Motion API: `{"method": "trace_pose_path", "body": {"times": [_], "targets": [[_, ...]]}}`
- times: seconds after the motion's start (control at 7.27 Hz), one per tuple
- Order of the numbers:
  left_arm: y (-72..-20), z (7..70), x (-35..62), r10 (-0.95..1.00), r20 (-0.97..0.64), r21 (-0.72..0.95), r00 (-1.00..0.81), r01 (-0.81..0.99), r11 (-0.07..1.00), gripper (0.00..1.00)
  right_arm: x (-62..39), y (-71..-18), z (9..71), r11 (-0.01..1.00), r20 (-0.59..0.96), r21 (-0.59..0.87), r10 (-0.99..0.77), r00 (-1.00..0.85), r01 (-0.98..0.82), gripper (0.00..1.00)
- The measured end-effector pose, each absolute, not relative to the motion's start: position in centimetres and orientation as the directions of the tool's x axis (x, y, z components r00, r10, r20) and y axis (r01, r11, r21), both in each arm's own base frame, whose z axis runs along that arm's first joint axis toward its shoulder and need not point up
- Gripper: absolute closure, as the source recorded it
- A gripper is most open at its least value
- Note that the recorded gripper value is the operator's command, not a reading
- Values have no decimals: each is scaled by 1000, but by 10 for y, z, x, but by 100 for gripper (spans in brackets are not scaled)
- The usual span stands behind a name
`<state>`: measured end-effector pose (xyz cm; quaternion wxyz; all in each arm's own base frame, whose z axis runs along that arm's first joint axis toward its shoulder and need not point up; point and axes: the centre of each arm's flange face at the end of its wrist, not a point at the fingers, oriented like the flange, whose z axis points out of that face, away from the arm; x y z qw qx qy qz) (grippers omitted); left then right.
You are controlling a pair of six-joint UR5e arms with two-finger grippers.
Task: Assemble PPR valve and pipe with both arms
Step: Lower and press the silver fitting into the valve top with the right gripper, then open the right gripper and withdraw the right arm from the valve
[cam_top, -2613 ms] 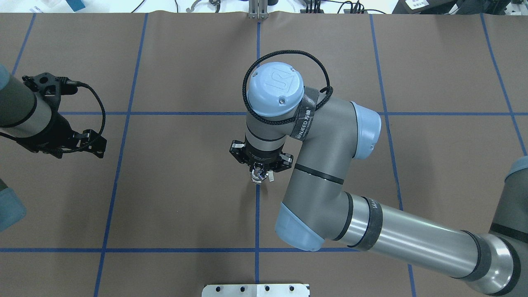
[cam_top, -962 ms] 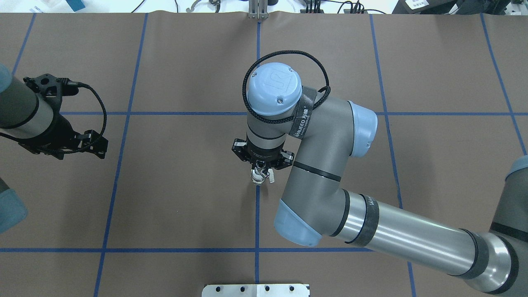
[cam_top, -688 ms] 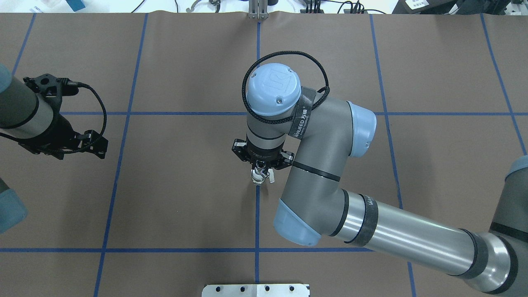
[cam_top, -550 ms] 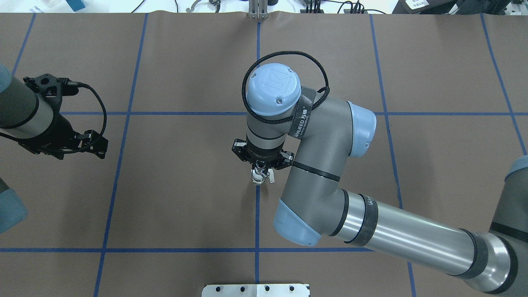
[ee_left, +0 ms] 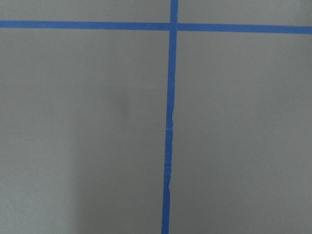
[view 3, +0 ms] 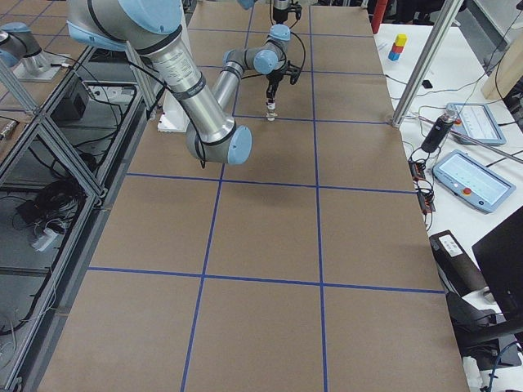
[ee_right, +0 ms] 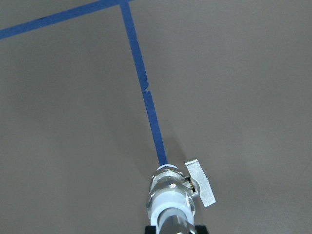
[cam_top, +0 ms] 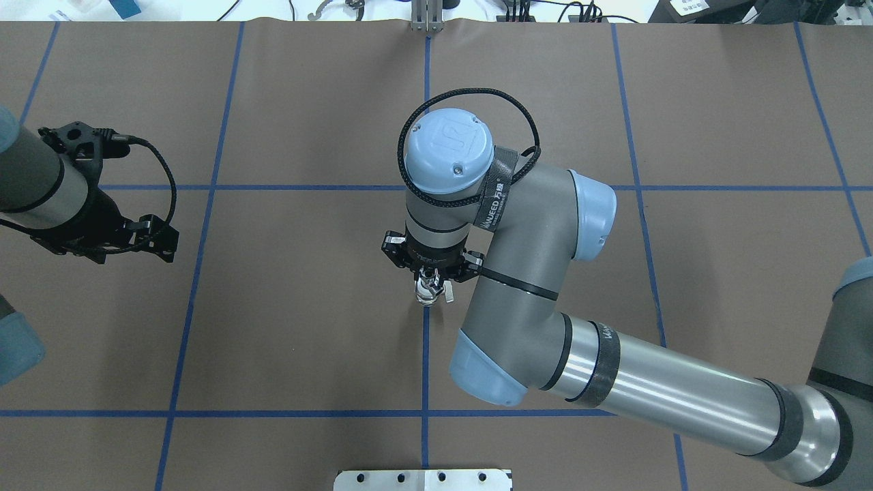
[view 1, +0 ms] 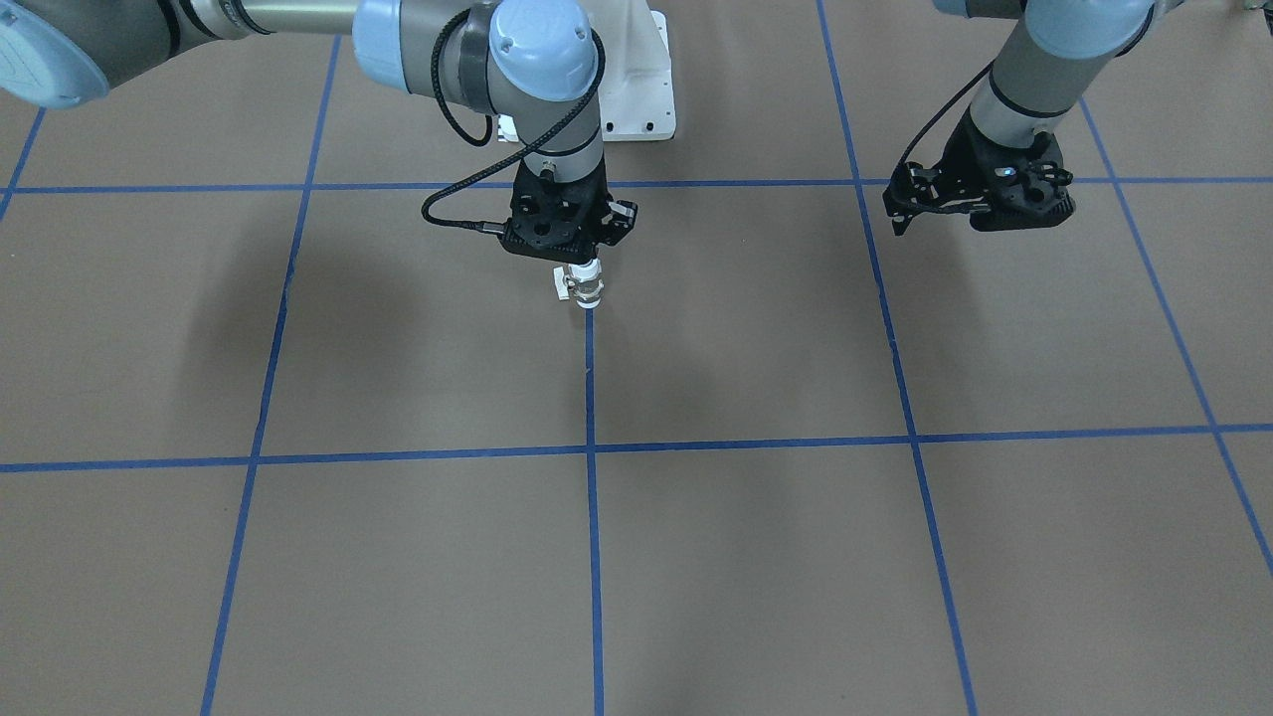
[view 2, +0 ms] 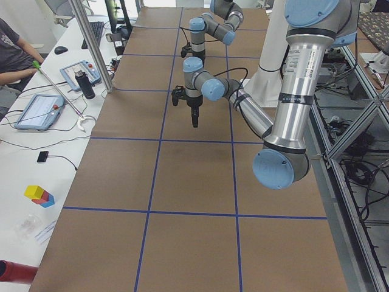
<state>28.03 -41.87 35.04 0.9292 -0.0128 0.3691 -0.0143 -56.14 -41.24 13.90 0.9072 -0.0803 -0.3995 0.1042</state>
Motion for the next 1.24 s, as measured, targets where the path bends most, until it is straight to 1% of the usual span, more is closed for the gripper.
{"method": "trace_pose_path", "body": {"times": [0.55, 0.83, 1.1, 1.24], "targets": [[-418, 347, 279, -36, -689, -32, 724, 20, 999, 0, -554, -413, 134, 966, 718, -224, 253, 648, -129, 1], [-412, 338, 269, -7, -702, -1, 712, 9, 1000, 0, -502, -416, 129, 968, 760, -200, 251, 599, -153, 1], [-422, 341, 236, 83, -699, 85, 711, -32, 996, 0, -411, -423, 178, 979, 779, -117, 194, 596, -165, 1], [-430, 358, 206, 126, -694, 116, 709, -63, 991, 0, -367, -428, 212, 985, 771, -69, 152, 619, -156, 1]]}}
